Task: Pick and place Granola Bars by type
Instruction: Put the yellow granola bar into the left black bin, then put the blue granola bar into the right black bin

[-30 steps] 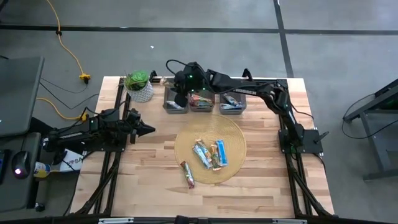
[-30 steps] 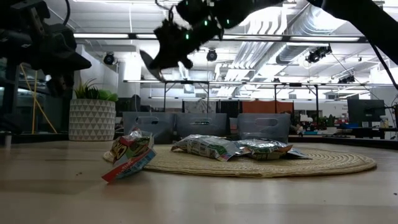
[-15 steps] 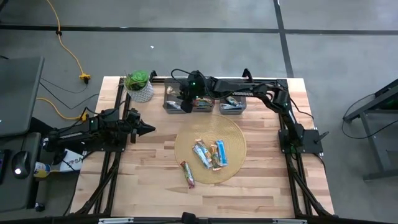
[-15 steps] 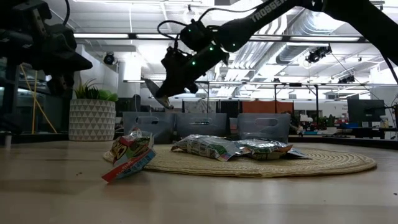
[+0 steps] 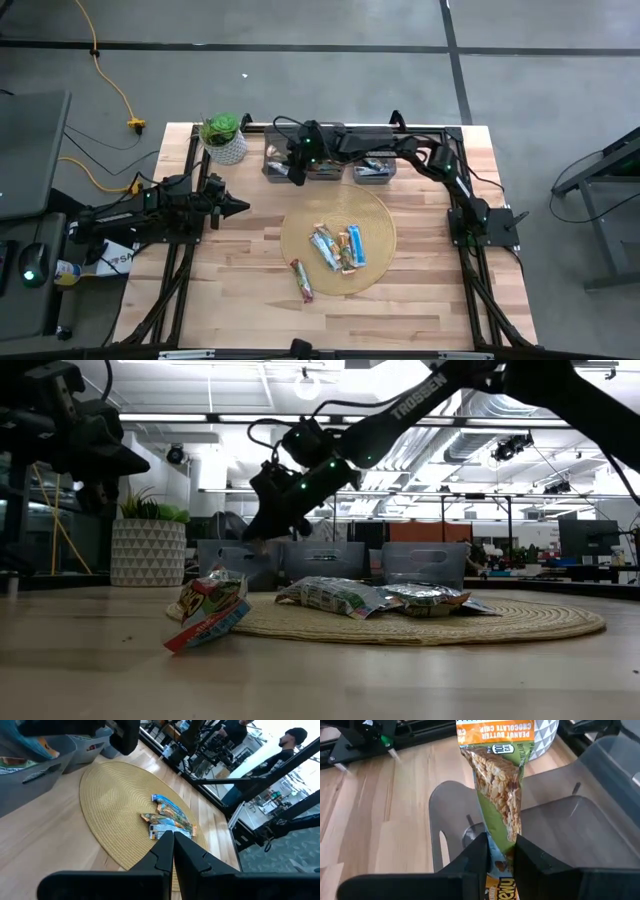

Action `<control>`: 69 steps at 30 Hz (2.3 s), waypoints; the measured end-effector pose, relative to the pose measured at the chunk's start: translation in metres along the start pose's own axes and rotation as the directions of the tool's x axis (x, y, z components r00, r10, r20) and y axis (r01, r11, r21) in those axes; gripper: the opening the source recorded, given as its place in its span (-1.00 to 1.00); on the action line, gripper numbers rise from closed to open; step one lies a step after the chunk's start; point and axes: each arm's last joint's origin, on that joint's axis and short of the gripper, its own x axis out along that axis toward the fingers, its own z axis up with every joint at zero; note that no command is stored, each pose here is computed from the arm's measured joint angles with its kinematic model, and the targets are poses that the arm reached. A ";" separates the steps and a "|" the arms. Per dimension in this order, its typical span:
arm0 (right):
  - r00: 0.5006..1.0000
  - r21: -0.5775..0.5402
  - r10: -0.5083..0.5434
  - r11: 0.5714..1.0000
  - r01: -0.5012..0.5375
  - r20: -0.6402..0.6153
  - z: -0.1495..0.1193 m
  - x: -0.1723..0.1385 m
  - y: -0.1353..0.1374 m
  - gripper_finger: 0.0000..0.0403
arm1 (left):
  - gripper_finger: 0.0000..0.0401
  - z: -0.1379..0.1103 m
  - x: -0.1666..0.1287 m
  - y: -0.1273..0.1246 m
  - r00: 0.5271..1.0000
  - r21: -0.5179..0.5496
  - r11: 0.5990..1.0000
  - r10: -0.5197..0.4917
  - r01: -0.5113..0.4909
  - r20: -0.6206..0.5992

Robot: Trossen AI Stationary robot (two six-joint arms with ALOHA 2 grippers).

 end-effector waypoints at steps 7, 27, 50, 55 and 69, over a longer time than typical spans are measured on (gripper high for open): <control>0.999 0.022 -0.011 1.000 0.012 -0.034 -0.004 0.000 -0.004 -0.69 | -0.95 0.000 0.000 0.000 1.000 0.000 1.000 0.000 0.000 0.000; 0.995 -0.047 0.011 0.999 -0.006 0.095 0.034 -0.027 0.003 -0.24 | -0.95 0.000 0.000 0.000 1.000 -0.022 1.000 0.000 0.000 0.000; 0.998 -0.142 -0.027 0.990 0.018 -0.064 0.092 -0.165 0.087 -0.15 | -0.95 0.000 0.000 0.000 1.000 0.003 1.000 0.003 -0.003 -0.002; 0.962 0.150 -0.099 0.979 0.140 -0.255 0.071 -0.169 0.100 -0.16 | -0.95 0.000 0.000 0.000 1.000 0.002 1.000 0.004 -0.004 -0.002; 0.709 0.335 -0.268 0.737 0.587 -0.652 0.022 -0.189 0.143 -0.03 | -0.95 0.000 0.000 0.000 1.000 0.003 1.000 0.005 -0.005 -0.001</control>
